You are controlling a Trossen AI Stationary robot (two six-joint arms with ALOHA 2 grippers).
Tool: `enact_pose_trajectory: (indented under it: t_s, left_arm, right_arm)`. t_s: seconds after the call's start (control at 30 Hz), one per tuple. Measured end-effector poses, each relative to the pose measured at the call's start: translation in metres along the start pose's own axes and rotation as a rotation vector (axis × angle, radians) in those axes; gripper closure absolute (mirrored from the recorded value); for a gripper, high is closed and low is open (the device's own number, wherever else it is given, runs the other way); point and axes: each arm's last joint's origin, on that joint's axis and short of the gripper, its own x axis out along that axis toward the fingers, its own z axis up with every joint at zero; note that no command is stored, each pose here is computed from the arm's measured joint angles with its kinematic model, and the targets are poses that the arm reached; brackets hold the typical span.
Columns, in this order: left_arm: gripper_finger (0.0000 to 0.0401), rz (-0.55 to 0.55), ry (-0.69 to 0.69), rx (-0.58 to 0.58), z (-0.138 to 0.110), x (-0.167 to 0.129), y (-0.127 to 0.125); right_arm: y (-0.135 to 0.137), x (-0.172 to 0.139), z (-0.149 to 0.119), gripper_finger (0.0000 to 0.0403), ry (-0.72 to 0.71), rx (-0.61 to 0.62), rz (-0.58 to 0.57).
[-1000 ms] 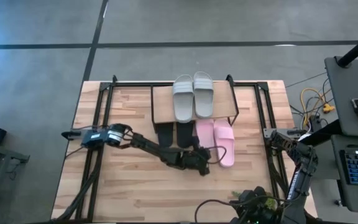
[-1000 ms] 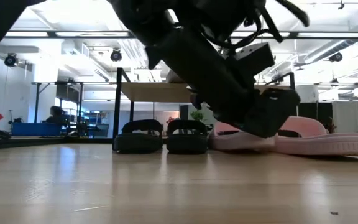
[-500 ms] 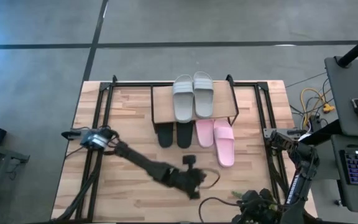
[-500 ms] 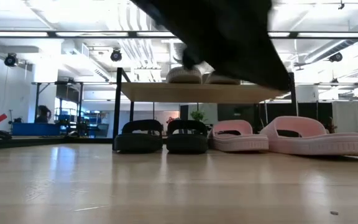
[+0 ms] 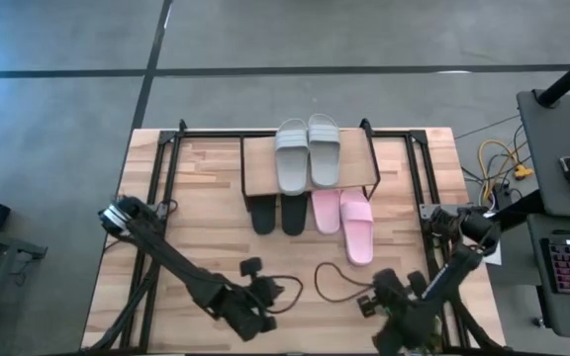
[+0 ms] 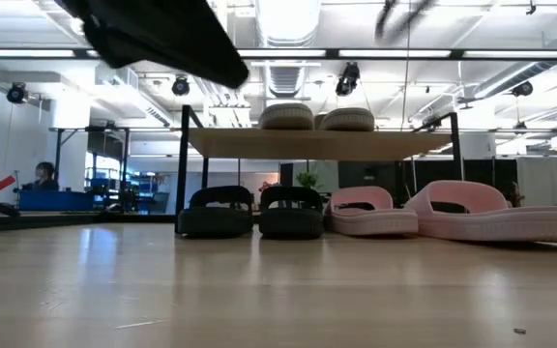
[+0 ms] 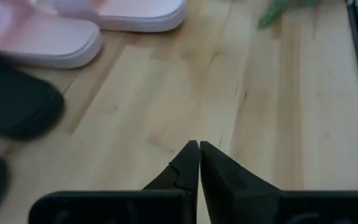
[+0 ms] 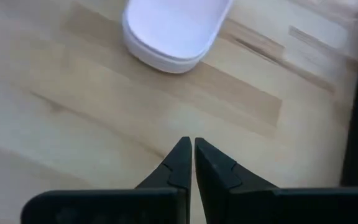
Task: Pick and place slides into the shelf
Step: Adjust the slides under the shelf
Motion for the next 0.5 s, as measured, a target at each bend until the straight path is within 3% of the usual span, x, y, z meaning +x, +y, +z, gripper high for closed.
enact_pose_trajectory:
  t_s: [0.07, 0.2, 0.27, 0.5]
  left_arm:
    - [0.0401, 0.011, -0.014, -0.048, -0.002, -0.006, 0.004]
    - [0.0401, 0.037, -0.029, -0.09, -0.008, -0.016, 0.015]
    - [0.0401, 0.057, -0.015, -0.067, -0.013, -0.019, 0.019]
    - [0.0401, 0.056, -0.018, -0.069, -0.015, -0.02, 0.021]
  right_arm:
    - [0.002, 0.016, 0.003, 0.039, 0.046, -0.072, -0.004]
    - [0.015, 0.04, 0.002, 0.039, 0.15, -0.197, 0.154]
    - [0.018, 0.052, 0.003, 0.039, 0.166, -0.208, 0.179]
    - [0.004, 0.081, 0.024, 0.039, 0.116, -0.199, 0.031]
